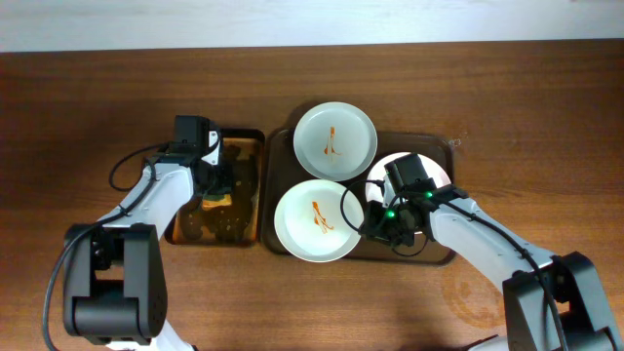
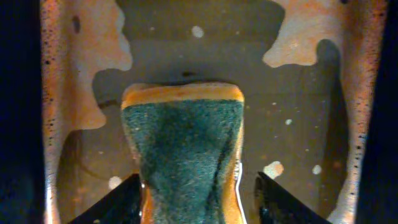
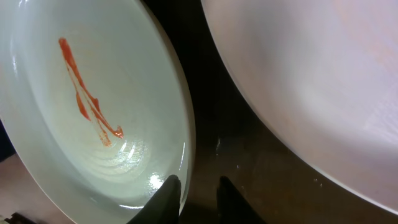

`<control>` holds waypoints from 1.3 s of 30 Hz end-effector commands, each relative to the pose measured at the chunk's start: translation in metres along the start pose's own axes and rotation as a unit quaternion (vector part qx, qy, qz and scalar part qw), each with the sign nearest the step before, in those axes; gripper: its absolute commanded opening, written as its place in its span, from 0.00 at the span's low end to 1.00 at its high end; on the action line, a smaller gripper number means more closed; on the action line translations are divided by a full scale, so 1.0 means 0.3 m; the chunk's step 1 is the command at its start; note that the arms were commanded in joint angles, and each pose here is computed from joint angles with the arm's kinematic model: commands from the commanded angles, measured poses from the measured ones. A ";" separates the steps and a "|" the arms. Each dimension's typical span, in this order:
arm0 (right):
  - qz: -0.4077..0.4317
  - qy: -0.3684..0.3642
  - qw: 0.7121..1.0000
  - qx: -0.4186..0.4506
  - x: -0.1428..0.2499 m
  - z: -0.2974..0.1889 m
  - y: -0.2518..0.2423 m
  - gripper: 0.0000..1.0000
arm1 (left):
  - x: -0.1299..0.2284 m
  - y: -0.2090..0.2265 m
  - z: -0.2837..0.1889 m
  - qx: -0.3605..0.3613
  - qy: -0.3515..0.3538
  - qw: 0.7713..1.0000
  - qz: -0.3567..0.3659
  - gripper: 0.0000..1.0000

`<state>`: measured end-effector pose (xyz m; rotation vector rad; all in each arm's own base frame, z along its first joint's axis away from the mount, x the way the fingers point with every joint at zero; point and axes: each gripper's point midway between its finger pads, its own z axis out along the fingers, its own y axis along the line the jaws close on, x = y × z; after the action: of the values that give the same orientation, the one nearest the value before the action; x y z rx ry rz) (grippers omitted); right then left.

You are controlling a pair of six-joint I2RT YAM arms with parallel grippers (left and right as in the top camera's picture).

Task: Clean dirty plates on tray and stack at the side
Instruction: 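Lift the sponge from the soapy tray with the left gripper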

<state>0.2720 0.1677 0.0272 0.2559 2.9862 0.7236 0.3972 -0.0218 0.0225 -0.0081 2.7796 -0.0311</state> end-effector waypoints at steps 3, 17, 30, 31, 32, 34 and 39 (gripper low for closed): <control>-0.006 -0.003 1.000 -0.004 -0.012 -0.002 0.020 0.22 | 0.027 0.016 0.016 -0.015 0.011 1.000 0.005 0.35; -0.006 -0.003 1.000 -0.004 -0.012 -0.002 0.020 0.23 | 0.048 -0.004 0.022 0.002 0.018 1.000 0.005 0.00; -0.013 0.003 1.000 -0.003 0.002 0.014 0.029 0.27 | 0.049 -0.043 -0.086 0.037 0.013 0.999 0.004 0.00; -0.016 0.006 1.000 -0.001 0.007 0.022 0.032 0.27 | 0.067 -0.042 -0.072 0.036 0.021 0.999 0.003 0.00; -0.017 0.006 1.000 0.006 0.009 0.029 0.025 0.26 | 0.083 -0.040 -0.057 0.035 0.028 0.999 0.002 0.00; -0.018 0.003 1.000 0.019 0.006 0.037 0.012 0.23 | 0.109 -0.039 -0.027 0.035 0.035 0.999 0.002 0.00; -0.019 -0.006 0.999 0.029 -0.006 0.038 0.001 0.13 | 0.124 -0.038 0.007 0.036 0.033 0.999 0.002 0.00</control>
<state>0.2669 0.1735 0.0161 0.2218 3.0174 0.6732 0.3659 -0.0299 0.0176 0.0153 2.8281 -0.1038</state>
